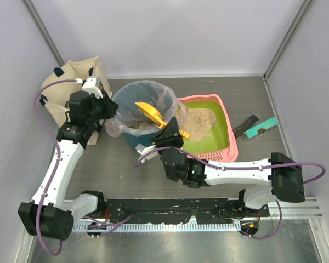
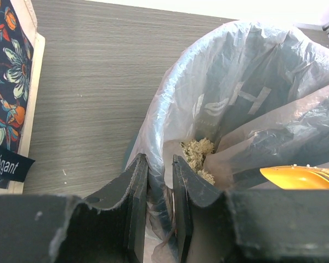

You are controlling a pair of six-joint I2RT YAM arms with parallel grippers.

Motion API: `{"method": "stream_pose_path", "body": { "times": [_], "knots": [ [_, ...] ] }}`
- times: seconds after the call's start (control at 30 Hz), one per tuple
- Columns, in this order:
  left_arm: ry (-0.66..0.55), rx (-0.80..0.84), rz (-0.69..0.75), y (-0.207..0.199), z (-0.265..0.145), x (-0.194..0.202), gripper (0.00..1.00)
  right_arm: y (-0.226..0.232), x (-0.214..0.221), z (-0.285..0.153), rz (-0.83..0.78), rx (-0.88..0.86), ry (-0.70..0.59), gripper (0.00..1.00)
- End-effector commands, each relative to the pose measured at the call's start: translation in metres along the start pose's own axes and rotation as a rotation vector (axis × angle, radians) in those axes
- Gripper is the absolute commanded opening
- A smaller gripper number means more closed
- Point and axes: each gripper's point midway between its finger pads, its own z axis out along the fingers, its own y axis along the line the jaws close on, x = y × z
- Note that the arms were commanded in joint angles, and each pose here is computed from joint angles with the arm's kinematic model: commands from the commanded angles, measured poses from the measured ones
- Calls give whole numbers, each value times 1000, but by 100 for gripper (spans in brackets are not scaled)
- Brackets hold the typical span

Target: Clean the litter box

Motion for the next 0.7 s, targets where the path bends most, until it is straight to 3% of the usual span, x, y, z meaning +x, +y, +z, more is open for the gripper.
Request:
{"method": "stream_pose_path", "body": {
  "times": [0.0,0.17,0.3,0.37,0.4,0.5,0.67],
  "knots": [
    [-49,34,27,-8,-9,-14,26,-15,7,-3,89,-1,5,1],
    [-57,36,27,-9,-11,-17,27,-49,-1,3,292,43,-6,1],
    [-61,39,31,-10,-12,-17,34,-61,-11,8,450,63,-30,1],
    [-70,35,43,-9,-13,-20,43,-64,-14,8,546,75,-44,1],
    [-74,33,47,-9,-14,-21,56,-67,-14,8,579,81,-56,1],
    [-91,21,60,-7,-18,-23,78,-77,-16,6,739,92,-112,1],
    [-125,30,75,-11,-27,-33,92,-88,-10,8,990,70,-180,1]
  ]
}}
